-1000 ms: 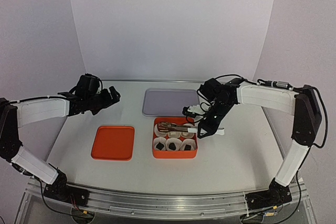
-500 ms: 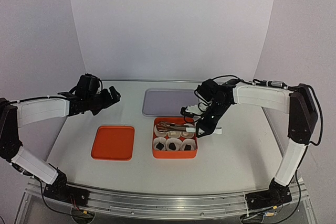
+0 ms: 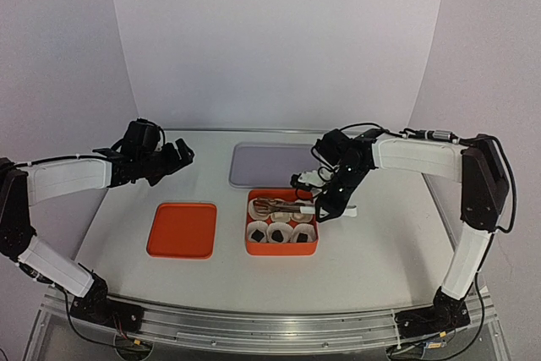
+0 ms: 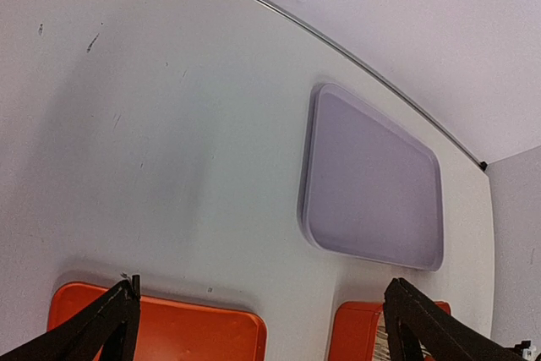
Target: Pack the chocolate
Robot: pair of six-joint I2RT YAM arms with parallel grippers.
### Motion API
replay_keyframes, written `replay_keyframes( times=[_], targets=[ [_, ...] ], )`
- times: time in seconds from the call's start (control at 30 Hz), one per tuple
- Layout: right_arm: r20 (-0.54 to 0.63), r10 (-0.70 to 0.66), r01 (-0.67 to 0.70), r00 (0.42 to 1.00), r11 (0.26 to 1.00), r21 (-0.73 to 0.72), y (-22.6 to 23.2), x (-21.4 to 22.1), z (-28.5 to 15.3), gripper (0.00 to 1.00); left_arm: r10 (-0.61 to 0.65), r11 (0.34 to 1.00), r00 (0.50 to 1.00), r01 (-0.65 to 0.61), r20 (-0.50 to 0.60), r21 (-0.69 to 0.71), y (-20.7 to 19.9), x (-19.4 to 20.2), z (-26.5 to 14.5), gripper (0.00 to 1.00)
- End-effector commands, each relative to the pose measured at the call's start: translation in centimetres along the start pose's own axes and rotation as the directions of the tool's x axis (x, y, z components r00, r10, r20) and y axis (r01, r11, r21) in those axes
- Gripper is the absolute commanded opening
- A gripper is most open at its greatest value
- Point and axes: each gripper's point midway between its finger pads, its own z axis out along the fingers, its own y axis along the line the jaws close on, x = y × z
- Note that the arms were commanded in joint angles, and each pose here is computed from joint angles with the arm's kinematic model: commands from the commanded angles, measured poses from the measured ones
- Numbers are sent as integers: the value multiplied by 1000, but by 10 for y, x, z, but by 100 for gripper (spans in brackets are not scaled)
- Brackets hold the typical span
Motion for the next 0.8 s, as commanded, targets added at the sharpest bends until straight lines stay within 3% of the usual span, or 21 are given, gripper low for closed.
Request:
replay_keyframes(
  times=[0.0,0.2,0.47,0.77],
  targets=[
    [46,-34,33,998,999,19,-2,-18,-5,4,-19,999,999,18,35,32,-7,-11,-10,100],
    [44,-42,41,998,999,21,1,-19,-4,8,-18,999,999,16,39,36,-8,-13,-11,100],
    [38,-43,42,998,999,35,0,-20,-3,21,-17,999,999,15,40,37,-8,-13,-12,100],
    [37,-43,41,998,998,47,1,-21,-4,25,-6,999,999,5,41,38,-10,-14,-11,100]
  ],
)
